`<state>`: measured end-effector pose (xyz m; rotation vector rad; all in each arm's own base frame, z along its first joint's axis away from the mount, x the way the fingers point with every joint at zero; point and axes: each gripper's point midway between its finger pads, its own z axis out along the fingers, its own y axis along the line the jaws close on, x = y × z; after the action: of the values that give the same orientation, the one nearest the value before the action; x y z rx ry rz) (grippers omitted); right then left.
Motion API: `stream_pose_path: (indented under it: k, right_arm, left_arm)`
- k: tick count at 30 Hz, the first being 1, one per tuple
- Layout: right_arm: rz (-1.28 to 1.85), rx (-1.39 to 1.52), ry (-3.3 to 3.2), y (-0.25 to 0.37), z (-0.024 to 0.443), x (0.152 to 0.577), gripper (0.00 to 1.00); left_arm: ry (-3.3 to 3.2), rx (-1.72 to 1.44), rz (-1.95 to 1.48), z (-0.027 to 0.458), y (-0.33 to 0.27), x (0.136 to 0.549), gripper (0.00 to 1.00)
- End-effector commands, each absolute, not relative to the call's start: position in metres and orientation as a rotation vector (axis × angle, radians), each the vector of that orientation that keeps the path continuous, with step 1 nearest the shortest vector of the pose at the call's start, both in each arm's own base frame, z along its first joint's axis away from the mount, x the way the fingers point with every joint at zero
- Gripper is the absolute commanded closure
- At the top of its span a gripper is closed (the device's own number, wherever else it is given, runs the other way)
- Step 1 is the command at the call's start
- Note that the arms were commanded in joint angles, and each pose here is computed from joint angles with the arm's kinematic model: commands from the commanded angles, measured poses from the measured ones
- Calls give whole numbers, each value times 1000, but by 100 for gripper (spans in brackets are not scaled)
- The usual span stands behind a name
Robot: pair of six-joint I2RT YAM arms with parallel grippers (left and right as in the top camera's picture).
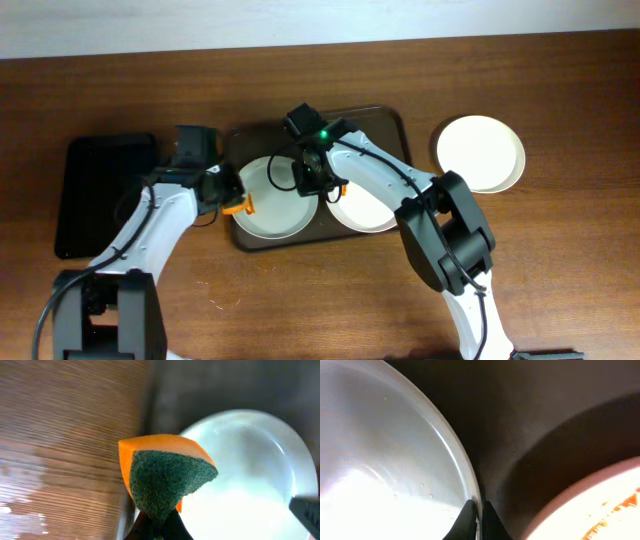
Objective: Clean dirty plates on tray and stack at the side
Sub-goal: 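Move the right gripper to the next plate and bring the sponge over it, then hold the back plate rim with the right gripper and scrub it with the sponge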
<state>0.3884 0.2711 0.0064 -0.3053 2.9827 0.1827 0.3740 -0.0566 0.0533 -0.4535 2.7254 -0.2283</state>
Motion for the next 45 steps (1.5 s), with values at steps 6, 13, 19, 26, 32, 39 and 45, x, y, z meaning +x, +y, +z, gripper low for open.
stream_pose_path:
  k: [6, 13, 19, 26, 32, 39, 45]
  right_arm:
    - [-136, -232, 2998, 229, -15, 389, 96]
    - [112, -80, 3093, 229, -17, 389, 96]
    - [133, -85, 3094, 232, -17, 389, 96]
    - [192, -170, 3085, 260, -16, 377, 96]
    - [179, -174, 3087, 258, -16, 377, 96]
    - [183, -174, 3083, 259, -16, 378, 96]
    - [183, -175, 3083, 259, -16, 378, 96]
  left_arm:
    - [2734, -239, -290, 43, -109, 367, 100]
    - [2773, -332, -566, 2, -145, 378, 100]
    - [2741, -211, -697, 1, -163, 384, 100]
    - [2803, -174, -53, -22, -87, 375, 98]
    - [2750, -212, 352, -12, -37, 371, 100]
    - [2512, -203, -22, 104, -71, 386, 100]
    - [2682, -97, -384, 29, -128, 390, 100]
